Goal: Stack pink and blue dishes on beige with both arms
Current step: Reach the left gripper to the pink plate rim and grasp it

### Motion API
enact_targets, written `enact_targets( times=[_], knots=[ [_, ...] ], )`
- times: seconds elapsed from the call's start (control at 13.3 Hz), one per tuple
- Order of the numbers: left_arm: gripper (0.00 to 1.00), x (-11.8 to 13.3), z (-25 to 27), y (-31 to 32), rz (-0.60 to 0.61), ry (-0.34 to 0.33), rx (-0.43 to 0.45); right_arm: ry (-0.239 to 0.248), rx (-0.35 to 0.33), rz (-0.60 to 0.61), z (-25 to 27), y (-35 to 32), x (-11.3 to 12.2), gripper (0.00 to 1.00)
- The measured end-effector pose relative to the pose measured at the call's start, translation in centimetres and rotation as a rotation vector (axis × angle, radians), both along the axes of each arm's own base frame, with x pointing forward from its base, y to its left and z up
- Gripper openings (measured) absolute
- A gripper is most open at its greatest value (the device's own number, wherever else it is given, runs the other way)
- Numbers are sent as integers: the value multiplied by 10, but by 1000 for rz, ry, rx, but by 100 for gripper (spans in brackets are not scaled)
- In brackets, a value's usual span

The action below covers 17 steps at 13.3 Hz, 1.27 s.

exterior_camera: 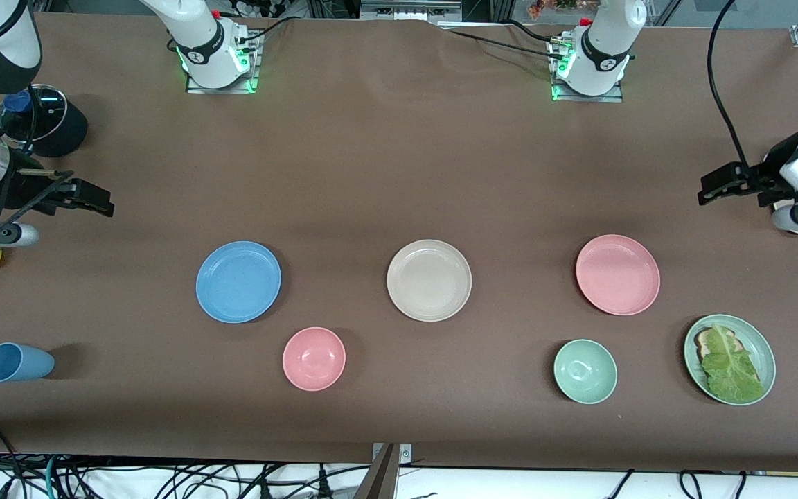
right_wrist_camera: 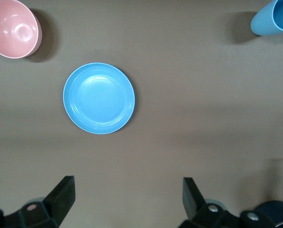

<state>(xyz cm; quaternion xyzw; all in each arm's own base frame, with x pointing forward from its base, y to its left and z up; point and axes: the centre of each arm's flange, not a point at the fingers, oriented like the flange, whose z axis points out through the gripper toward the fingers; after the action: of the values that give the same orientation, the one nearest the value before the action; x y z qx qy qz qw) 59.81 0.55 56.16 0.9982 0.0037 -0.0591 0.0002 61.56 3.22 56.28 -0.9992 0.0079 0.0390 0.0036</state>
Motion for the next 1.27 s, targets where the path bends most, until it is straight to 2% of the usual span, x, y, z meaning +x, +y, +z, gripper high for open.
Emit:
enact_targets(
  times=[0.22,0.45,0.75,0.97,1.12,1.27],
  knots=[
    [100,24,-74,23,3,105,67,0,0,0,0,0,0,100],
    [100,50,-151,58,46,123,51,1,0,-1,0,0,0,100],
    [100,63,-227,109,91,105,25,1,0,-3,0,-2,0,100],
    [100,54,-290,103,64,49,14,3,-1,-3,-1,-2,0,100],
    [100,37,-327,98,59,20,8,6,-1,-4,-2,-2,0,100],
    [100,17,-357,96,58,21,1,10,-1,-5,-3,-3,0,100]
  ],
)
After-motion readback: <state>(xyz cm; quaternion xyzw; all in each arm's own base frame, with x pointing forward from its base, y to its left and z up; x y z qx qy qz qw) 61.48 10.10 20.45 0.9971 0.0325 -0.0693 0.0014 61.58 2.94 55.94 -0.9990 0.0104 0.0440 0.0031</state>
